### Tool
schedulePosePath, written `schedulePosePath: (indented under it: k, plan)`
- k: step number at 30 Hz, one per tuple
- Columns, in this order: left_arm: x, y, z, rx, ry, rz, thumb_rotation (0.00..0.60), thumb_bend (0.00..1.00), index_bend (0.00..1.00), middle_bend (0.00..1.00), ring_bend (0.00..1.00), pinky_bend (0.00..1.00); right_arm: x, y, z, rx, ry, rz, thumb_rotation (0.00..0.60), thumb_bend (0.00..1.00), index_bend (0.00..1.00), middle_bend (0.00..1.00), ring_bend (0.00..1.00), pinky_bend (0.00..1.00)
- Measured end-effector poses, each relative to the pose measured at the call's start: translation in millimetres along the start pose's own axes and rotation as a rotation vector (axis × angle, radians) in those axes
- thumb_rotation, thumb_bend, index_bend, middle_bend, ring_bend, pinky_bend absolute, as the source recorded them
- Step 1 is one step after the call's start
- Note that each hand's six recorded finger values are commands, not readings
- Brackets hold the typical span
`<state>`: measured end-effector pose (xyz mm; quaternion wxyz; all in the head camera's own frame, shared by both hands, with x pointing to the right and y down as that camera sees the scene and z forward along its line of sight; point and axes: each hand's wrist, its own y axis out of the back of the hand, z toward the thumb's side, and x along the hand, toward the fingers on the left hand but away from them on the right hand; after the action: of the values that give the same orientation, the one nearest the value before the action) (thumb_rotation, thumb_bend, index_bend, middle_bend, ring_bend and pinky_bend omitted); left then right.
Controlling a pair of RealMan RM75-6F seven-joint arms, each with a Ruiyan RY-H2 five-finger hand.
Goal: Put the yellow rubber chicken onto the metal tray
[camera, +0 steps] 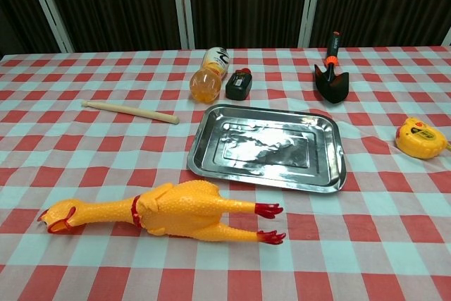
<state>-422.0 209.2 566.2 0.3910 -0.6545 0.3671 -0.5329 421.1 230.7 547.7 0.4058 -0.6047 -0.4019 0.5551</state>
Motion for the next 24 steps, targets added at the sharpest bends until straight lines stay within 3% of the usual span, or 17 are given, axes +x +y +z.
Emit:
schedulePosePath:
  k: [5,11,18,24]
  plan:
    - [17,-13,30,-0.006,-0.112,-0.045,0.600,0.03,0.20,0.26,0.16,0.17,0,0,4,-0.004,0.014,0.002,0.600,0.37,0.00,0.12,0.04,0.16]
    - [39,-34,77,0.007,-0.268,-0.122,0.600,0.03,0.25,0.35,0.28,0.40,2,0,5,-0.003,0.018,0.006,0.600,0.37,0.00,0.12,0.04,0.16]
    - [56,-67,143,0.020,-0.420,-0.177,0.600,0.03,0.26,0.37,0.31,0.42,4,1,6,-0.005,0.020,0.009,0.600,0.37,0.00,0.12,0.04,0.16]
    - [60,-99,183,0.043,-0.480,-0.238,0.600,0.03,0.26,0.38,0.31,0.42,5,1,4,-0.010,0.012,0.012,0.600,0.37,0.00,0.12,0.04,0.16]
